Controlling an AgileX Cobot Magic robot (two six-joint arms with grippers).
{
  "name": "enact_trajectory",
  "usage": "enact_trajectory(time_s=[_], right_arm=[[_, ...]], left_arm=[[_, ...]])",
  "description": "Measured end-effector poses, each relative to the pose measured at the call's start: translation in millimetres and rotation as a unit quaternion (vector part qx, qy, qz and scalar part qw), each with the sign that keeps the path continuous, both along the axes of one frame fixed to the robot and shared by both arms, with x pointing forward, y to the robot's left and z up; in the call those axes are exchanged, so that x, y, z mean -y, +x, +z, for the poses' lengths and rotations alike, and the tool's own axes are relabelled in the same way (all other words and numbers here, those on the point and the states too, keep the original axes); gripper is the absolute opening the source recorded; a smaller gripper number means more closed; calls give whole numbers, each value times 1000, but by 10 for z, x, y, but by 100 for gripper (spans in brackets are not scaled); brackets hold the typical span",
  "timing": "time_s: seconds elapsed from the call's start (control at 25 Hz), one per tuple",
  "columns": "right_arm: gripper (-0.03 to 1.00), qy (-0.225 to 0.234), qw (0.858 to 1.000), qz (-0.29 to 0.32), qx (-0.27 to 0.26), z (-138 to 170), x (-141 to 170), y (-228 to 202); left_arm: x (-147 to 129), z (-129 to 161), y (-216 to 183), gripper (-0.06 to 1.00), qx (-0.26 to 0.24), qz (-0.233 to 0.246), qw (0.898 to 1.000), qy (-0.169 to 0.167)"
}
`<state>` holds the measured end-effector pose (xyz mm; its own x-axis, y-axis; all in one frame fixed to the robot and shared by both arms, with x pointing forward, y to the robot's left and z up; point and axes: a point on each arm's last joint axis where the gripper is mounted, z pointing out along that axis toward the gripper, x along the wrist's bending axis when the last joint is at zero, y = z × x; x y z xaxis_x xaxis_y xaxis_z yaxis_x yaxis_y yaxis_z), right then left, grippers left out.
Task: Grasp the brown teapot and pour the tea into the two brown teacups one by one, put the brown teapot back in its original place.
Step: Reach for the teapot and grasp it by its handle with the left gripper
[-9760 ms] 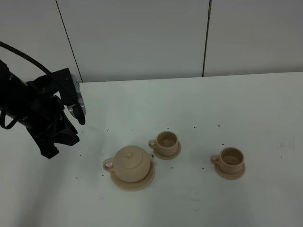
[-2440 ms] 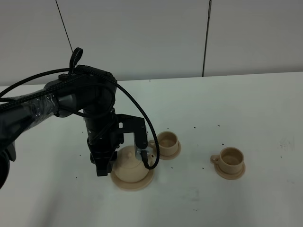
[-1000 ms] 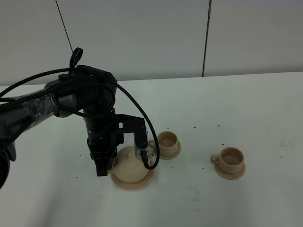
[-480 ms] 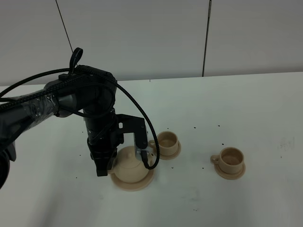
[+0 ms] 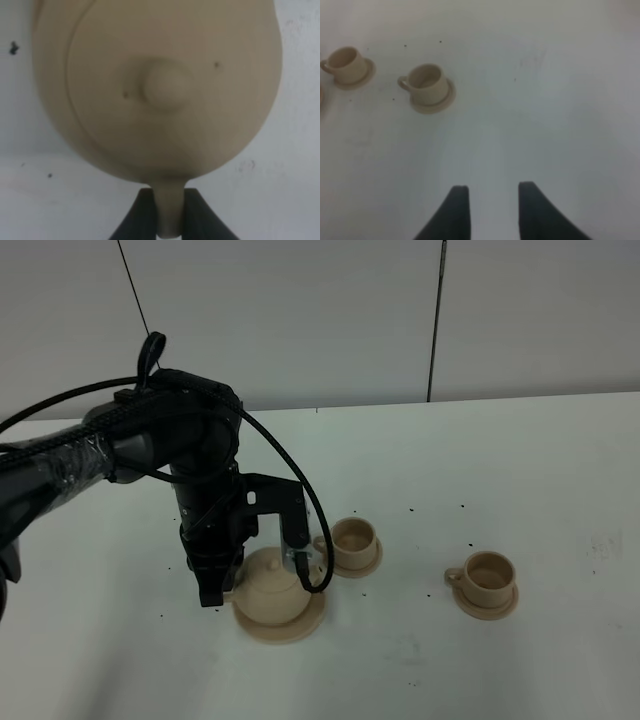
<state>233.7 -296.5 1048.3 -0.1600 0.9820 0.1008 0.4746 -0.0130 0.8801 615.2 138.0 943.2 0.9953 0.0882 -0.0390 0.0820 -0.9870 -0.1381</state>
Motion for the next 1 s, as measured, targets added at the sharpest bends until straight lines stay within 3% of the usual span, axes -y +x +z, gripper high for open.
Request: enact_trajectory(time_s=[0.64, 1.0], right_arm=[[24, 0, 1000, 0, 0, 0, 0, 0], [24, 0, 1000, 0, 0, 0, 0, 0]], left_arm=[[-40, 42, -35, 17, -17, 5, 1000, 11], [-65, 295, -59, 17, 19, 5, 1000, 3]])
